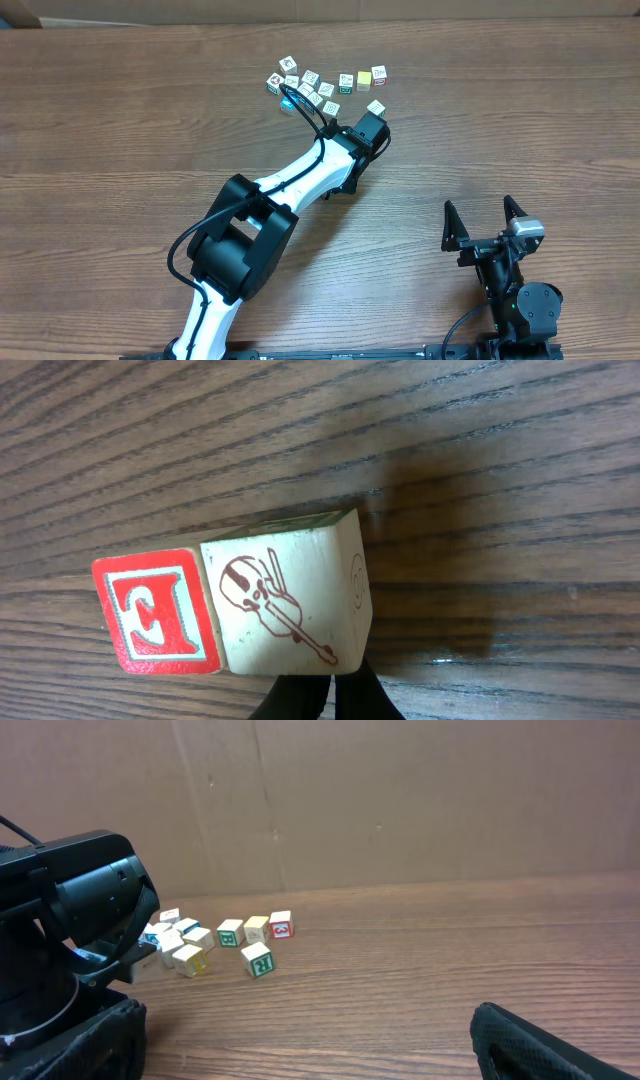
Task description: Form a horizontal line
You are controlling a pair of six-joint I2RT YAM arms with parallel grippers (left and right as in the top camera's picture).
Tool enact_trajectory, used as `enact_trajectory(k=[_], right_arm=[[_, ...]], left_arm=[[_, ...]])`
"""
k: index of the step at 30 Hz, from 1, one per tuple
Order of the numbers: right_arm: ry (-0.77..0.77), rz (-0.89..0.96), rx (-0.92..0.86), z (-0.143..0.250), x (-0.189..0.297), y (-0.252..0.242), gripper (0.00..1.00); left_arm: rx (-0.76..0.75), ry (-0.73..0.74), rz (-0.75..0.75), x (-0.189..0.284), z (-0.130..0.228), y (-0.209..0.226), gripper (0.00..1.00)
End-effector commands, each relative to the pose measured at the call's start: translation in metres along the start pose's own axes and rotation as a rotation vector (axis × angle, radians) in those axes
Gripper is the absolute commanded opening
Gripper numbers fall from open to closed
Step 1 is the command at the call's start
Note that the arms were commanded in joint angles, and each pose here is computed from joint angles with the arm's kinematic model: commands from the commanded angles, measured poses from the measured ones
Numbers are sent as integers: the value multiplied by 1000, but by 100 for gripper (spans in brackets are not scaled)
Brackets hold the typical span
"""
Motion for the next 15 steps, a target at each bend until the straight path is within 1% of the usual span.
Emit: enact_trajectory(k=[1, 11, 15], right_arm=[[-1, 14, 7, 2, 0, -3, 100], [-1, 14, 7, 2, 0, -3, 100], [-1, 14, 7, 2, 0, -3, 100]], left_arm=[[19, 22, -24, -9, 6, 6, 4], [12, 44, -31, -9, 11, 8, 4], [6, 110, 21, -7, 23, 0, 4]])
Point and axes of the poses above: each gripper's point midway between its finger pads, its own x axis back along the fingers, its own y axis along the line the jaws close on, z = x × y, the point moved 1 cm from there along x, back along the fingers, and after that the axes turned 8 degrees about x, right-handed, at the moved point
